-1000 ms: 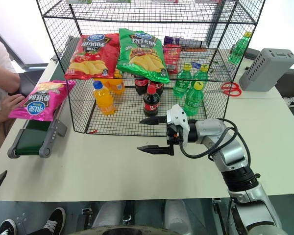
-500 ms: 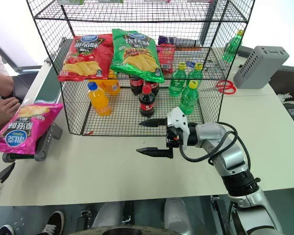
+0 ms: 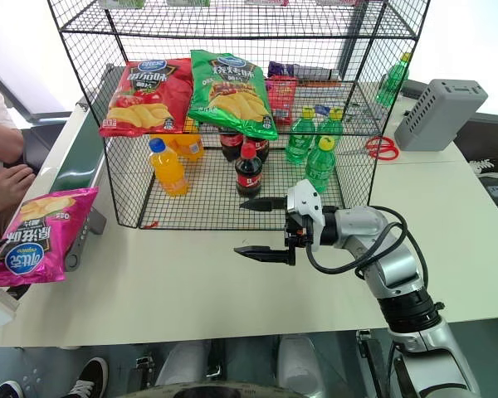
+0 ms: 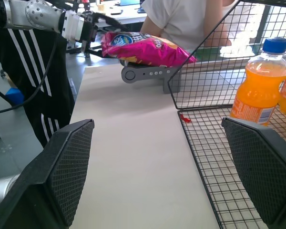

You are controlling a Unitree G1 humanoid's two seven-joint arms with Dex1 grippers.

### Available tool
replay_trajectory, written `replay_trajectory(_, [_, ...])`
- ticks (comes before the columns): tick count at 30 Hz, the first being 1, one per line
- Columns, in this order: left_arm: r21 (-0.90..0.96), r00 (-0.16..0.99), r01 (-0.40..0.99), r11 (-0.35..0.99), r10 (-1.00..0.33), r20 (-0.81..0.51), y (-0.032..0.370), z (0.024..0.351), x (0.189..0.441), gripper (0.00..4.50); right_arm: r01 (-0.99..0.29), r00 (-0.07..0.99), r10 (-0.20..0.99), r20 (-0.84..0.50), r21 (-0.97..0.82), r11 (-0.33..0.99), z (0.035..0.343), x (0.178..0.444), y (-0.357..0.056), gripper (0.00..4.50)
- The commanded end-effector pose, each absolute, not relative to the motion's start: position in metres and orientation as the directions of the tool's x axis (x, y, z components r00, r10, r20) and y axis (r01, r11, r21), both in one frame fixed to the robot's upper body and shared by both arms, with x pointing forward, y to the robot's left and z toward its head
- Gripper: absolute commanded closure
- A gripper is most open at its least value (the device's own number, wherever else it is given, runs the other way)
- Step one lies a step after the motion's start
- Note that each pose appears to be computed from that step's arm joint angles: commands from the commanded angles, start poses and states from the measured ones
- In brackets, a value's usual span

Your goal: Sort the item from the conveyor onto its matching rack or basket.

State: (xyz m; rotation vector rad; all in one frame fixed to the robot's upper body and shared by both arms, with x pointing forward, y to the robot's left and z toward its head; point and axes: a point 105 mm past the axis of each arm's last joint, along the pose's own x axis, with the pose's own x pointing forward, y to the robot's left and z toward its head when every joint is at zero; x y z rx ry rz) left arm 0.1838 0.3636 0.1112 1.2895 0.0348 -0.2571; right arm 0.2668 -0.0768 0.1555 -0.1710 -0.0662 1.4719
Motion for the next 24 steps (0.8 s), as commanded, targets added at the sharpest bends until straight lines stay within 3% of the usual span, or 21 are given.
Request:
replay_trajectory(1, [0.945,0.973,0.181,0.273,-0.189,-0.132,0.359,0.122,0.190,2.64,-0.973,0.102,0.994,-0.034,-0.210,0.093,0.168,0.264,-0.077,0.00])
replay_trajectory(5, [0.948,0.976,0.159,0.275,-0.191,-0.108,0.357,0.127,0.192,4.46,-0.973,0.104,0.994,-0.035,-0.209,0.094,0.167,0.262,-0.078,0.00])
replay_trajectory(8, [0.946,0.979,0.137,0.295,-0.183,-0.084,0.358,0.134,0.192,4.46,-0.973,0.110,0.993,-0.040,-0.211,0.099,0.165,0.263,-0.078,0.00])
replay_trajectory(13, [0.897,0.986,0.031,0.441,-0.159,0.044,0.364,0.170,0.196,4.46,-0.971,0.116,0.993,-0.037,-0.213,0.106,0.165,0.265,-0.078,0.00])
replay_trajectory(16, [0.830,0.975,0.037,0.557,-0.201,0.091,0.356,0.187,0.196,4.46,-0.971,0.122,0.992,-0.037,-0.214,0.111,0.164,0.267,-0.079,0.00])
replay_trajectory(21, [0.570,0.911,0.319,0.757,-0.411,0.038,0.323,0.212,0.182,4.46,-0.968,0.139,0.990,-0.032,-0.215,0.129,0.165,0.272,-0.083,0.00])
replay_trajectory(24, [0.334,0.866,0.441,0.833,-0.492,0.084,0.302,0.233,0.175,4.46,-0.970,0.143,0.989,-0.033,-0.204,0.133,0.163,0.274,-0.087,0.00])
